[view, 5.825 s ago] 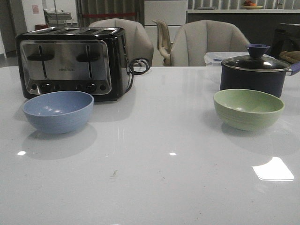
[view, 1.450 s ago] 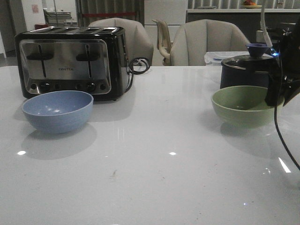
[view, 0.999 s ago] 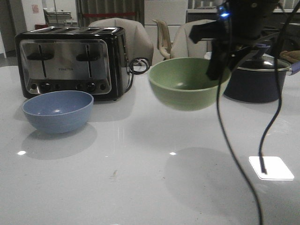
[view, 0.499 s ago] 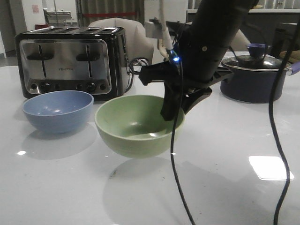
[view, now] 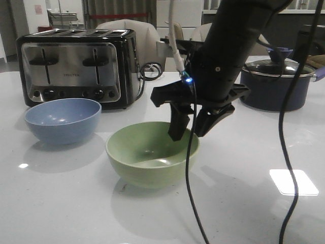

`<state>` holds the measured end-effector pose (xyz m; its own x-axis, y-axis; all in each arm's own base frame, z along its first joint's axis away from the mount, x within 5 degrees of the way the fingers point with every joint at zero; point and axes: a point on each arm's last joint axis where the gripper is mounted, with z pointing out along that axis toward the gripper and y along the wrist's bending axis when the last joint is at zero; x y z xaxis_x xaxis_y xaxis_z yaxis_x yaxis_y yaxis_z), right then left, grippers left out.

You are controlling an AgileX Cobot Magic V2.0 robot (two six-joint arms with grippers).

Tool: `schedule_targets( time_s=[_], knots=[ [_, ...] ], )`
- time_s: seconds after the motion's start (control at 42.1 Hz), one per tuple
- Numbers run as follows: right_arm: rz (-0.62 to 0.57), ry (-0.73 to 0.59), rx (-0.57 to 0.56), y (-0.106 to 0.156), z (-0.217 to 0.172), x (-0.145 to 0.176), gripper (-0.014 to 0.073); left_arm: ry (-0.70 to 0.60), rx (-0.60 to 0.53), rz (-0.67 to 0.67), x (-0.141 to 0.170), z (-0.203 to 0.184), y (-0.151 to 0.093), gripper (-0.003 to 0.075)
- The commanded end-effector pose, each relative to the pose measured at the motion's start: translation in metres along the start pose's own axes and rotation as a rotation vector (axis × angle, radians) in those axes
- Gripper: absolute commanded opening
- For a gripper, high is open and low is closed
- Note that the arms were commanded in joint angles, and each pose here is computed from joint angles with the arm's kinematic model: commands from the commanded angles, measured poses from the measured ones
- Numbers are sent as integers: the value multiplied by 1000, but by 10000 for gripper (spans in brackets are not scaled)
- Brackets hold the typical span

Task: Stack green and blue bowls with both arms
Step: 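Lift the green bowl with the right gripper and set it mid-table, then open the right gripper and raise it away from the green bowl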

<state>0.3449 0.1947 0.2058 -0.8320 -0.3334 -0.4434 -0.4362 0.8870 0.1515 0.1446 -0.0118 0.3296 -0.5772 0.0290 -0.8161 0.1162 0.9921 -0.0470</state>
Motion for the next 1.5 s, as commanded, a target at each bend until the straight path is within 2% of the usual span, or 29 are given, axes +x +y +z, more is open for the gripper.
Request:
schedule_targets(
  time_s=[0.0,0.238,0.475,0.713,0.88,0.975,1.117,1.474],
  knots=[
    [-45,-178,6,6,-61,-19,432,-98,-1,-17,-15,-6,0,490],
    [-113,-278,34,12,-145,1,432,-98,-1,-17,-15,-6,0,490],
    [-147,-367,62,11,-196,61,432,-104,-2,-17,-15,-6,0,490],
    [-160,-376,78,5,-206,123,432,-108,-3,-17,-16,-6,0,490],
    [-163,-418,77,4,-215,147,432,-114,-2,-16,-18,-6,0,490],
    [-165,-444,76,4,-220,150,432,-102,12,3,-25,-3,-3,490],
    [-165,-446,76,4,-220,150,432,-4,42,20,-38,18,-6,490],
    [-164,-436,77,4,-218,149,432,221,59,13,-68,120,-4,490]
  ],
)
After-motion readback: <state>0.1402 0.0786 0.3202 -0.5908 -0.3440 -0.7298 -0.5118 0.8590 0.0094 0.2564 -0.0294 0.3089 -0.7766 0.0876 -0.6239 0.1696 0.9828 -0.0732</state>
